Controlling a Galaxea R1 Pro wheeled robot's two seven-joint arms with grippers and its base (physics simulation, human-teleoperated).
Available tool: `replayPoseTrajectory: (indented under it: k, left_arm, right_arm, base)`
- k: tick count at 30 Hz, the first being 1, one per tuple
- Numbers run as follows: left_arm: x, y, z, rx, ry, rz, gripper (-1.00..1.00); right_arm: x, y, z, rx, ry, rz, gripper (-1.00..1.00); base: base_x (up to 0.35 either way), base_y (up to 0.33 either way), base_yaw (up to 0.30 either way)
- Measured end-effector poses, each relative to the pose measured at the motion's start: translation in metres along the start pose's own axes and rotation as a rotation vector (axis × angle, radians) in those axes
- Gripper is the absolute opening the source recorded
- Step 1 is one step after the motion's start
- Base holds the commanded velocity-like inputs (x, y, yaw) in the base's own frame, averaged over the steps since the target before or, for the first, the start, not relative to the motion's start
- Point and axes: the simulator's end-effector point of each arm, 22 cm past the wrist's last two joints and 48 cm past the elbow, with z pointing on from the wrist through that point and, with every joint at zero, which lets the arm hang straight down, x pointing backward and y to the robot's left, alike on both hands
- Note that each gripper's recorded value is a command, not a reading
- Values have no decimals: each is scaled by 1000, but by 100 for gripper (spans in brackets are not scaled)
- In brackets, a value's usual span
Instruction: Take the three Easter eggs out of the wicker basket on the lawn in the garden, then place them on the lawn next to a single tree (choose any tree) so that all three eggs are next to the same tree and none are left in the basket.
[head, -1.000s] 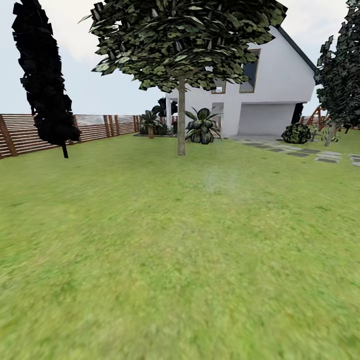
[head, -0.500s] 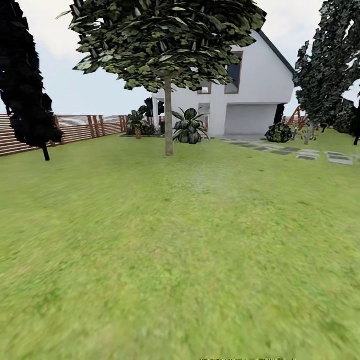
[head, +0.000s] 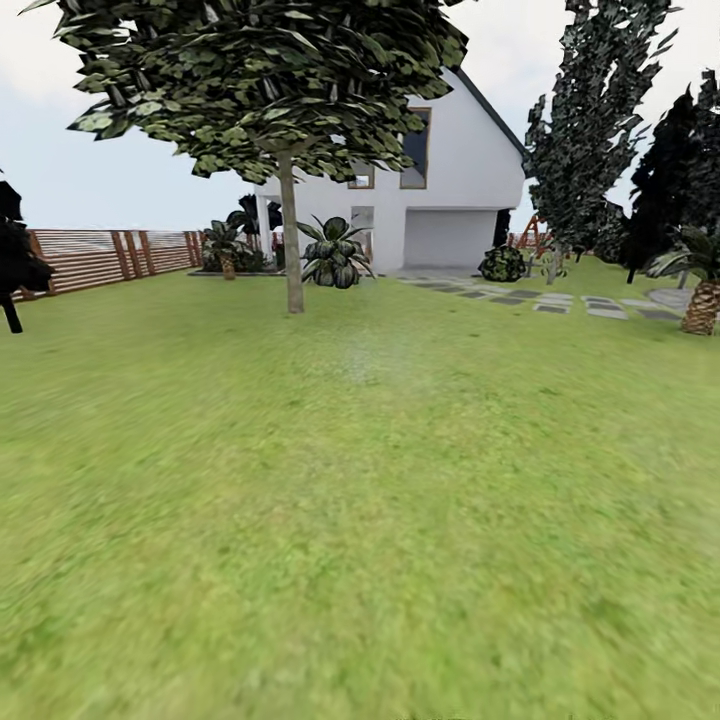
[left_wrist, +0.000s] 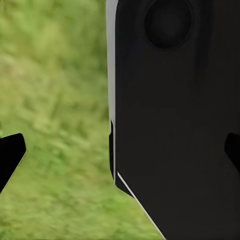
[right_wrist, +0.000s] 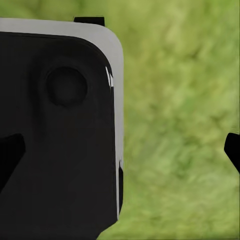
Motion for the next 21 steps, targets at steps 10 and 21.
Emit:
replayPoseTrajectory:
  k: [10, 21]
  left_arm:
    - [0, 0, 0, 0, 0, 0, 100]
    - [0, 0, 0, 0, 0, 0, 100]
  right_arm:
    - [0, 0, 0, 0, 0, 0, 100]
    - [0, 0, 0, 0, 0, 0, 100]
  base:
    - [0, 0, -297]
    - [0, 0, -297]
